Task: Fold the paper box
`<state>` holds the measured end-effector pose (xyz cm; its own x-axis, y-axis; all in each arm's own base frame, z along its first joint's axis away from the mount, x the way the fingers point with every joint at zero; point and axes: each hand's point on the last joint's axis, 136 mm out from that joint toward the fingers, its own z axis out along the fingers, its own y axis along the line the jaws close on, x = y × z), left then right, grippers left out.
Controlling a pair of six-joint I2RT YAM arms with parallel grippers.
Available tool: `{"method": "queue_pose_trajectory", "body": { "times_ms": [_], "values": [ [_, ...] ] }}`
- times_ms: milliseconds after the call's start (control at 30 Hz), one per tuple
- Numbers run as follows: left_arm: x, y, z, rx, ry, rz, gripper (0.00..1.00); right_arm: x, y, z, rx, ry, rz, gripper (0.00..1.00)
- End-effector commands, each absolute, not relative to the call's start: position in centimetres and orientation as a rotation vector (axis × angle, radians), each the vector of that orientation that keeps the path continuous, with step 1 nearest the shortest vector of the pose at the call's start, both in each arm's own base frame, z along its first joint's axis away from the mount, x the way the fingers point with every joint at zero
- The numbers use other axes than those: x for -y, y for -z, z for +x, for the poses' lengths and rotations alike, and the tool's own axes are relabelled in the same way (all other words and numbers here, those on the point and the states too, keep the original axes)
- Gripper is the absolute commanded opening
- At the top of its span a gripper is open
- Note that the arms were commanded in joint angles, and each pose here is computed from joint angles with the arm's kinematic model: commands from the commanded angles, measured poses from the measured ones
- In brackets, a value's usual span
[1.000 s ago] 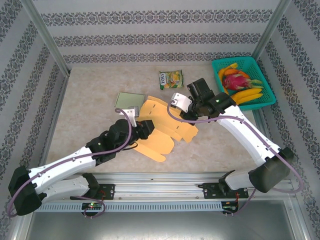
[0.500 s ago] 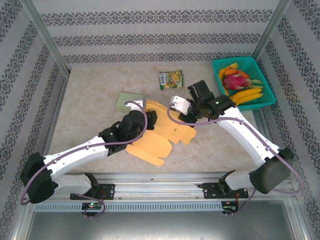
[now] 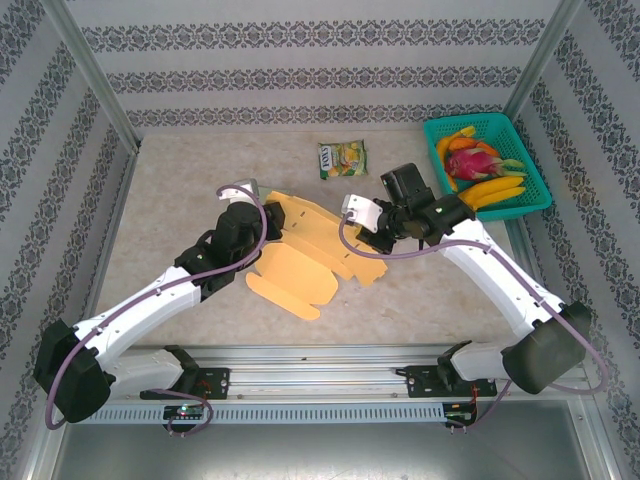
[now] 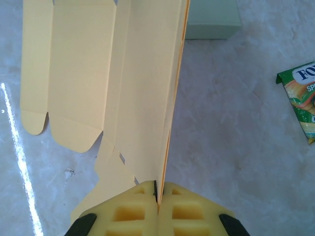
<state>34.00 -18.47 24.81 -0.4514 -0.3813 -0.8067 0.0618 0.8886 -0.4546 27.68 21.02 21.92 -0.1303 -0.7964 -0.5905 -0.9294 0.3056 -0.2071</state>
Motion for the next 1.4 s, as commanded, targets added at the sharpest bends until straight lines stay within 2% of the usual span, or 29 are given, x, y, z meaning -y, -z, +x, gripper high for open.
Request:
{"method": "queue_pose_trajectory", "body": {
  "times_ms": [0,467,667,1000,1167,1267,1367],
  "values": [
    [17.8,-25.0,33.7,-1.997,0.482,-0.205,0.31,-21.3,-21.5,26.8,-1.871,-0.265,-1.626,0.0],
    [20.8,-25.2,33.4,-2.014,0.636,-0.096,0.31,-20.6,-20.3,28.3,-1.826,0.045,-1.679,0.0],
    [21.8,-25.3,33.1,-2.002,0.688,-0.05,0.31,-20.8,-20.1,28.2,-1.817,0.061,-1.69,0.0],
    [27.7,-26.0,30.1,-1.943,0.871,0.233,0.29,-21.3,-19.8,28.7,-1.875,0.041,-1.655,0.0],
    [28.9,-25.5,29.9,-1.958,0.908,0.254,0.29,-21.5,-20.0,28.8,-1.882,0.018,-1.637,0.0],
    [28.5,-24.9,30.1,-1.989,0.85,0.248,0.27,-21.4,-20.0,28.8,-1.892,0.015,-1.633,0.0],
    [24.1,-25.0,31.6,-2.018,0.599,0.087,0.25,-20.8,-19.8,29.1,-1.905,0.041,-1.633,0.0]
  ]
}}
